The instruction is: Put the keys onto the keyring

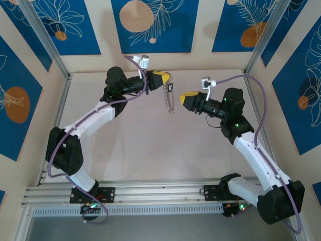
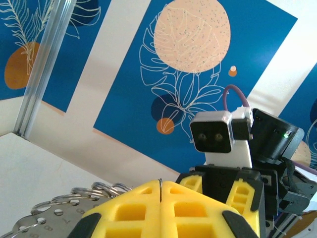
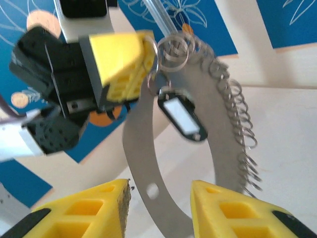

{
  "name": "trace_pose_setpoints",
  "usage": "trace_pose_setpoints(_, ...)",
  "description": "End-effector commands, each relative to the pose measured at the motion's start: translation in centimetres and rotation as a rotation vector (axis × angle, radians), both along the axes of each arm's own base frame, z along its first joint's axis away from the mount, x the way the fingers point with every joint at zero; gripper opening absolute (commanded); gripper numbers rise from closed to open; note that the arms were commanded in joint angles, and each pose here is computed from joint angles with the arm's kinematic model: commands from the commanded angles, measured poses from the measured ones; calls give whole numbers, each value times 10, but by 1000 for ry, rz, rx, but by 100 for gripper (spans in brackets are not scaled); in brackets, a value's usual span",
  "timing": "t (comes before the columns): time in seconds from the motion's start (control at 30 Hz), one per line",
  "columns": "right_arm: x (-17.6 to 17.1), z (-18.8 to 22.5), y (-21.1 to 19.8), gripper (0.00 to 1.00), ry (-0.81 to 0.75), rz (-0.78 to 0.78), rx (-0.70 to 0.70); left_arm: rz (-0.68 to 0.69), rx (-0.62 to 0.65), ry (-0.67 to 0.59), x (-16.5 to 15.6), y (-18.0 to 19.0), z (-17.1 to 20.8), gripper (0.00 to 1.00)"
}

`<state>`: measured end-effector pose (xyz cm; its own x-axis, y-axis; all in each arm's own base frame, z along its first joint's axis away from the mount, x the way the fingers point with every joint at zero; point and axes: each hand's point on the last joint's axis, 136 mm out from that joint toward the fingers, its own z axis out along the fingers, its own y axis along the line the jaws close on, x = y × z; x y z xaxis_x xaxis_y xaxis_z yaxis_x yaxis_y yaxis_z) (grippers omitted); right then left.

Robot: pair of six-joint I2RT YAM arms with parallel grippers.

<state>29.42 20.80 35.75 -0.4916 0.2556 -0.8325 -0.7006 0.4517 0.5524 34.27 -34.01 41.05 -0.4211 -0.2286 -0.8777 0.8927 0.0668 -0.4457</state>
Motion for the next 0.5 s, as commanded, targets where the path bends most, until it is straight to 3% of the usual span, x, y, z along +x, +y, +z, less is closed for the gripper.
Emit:
trace_pose_setpoints(0.0,16,43,0,37,-45,-25,100,12,-75,-56,-12,5,26,0)
trace_pose_setpoints(0.47,53,64,16,33,-33,23,210,-1,-108,-16,-10,4,21,0)
